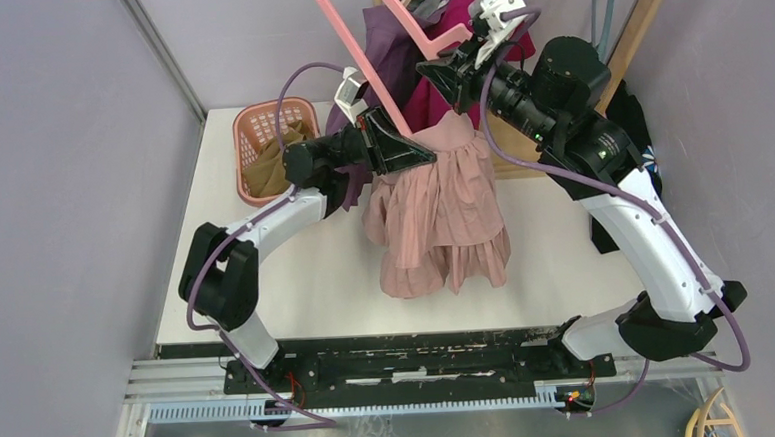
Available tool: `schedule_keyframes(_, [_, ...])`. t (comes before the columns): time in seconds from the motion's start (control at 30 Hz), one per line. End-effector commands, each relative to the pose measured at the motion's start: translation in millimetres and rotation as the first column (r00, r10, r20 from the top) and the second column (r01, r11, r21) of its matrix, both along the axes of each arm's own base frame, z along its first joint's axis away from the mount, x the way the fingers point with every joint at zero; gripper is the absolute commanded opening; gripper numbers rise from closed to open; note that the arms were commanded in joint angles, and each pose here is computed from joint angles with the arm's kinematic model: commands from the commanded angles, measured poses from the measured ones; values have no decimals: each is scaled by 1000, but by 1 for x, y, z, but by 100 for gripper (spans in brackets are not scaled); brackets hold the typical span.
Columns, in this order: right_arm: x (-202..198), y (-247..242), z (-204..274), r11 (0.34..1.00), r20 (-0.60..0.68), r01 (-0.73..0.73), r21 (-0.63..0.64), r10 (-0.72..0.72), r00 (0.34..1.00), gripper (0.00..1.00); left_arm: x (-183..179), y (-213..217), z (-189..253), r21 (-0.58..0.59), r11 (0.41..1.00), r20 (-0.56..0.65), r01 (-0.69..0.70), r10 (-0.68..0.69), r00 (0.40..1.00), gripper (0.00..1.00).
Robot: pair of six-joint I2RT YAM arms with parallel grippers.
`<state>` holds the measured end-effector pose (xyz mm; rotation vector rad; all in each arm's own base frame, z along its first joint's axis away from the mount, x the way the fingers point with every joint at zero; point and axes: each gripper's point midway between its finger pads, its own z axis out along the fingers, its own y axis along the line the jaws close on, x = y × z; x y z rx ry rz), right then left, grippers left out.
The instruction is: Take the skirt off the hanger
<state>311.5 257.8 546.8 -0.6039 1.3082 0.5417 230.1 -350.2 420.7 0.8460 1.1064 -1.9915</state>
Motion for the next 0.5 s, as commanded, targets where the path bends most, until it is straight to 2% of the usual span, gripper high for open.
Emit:
schedule_keyframes(0.0, [-19,-50,127,965,358,103,240,-186,915,1,-41,6,-43,193,968,75,161,-178,981,4])
schedule_keyframes(0.07, [-19,-52,129,962,363,108,250,-196,911,1,-41,6,-41,192,968,78,161,-179,981,11])
schedule_keyframes(0.17, [-19,-53,130,960,365,112,257,-203,908,1,-40,5,-36,184,970,93,157,-176,980,5])
schedule_keyframes(0.2, [-19,-53,130,960,365,112,257,-203,908,1,-40,5,-35,182,971,92,157,-176,980,7])
schedule_keyframes(0.23, [-19,-54,130,959,365,115,257,-207,908,1,-39,4,-33,180,971,95,156,-175,980,14])
schedule_keyframes(0.3, [-20,-55,131,959,365,117,259,-210,907,1,-39,4,-30,174,972,103,155,-175,979,17])
schedule_keyframes(0.33, [-20,-55,130,959,364,119,257,-211,907,1,-39,5,-28,171,973,106,156,-176,979,13])
schedule_keyframes(0.37, [-19,-56,130,959,364,121,257,-212,907,1,-40,5,-27,169,973,115,158,-179,977,5])
schedule_keyframes(0.47, [-19,-56,129,959,365,124,254,-214,906,1,-43,6,-26,173,971,122,164,-187,975,3])
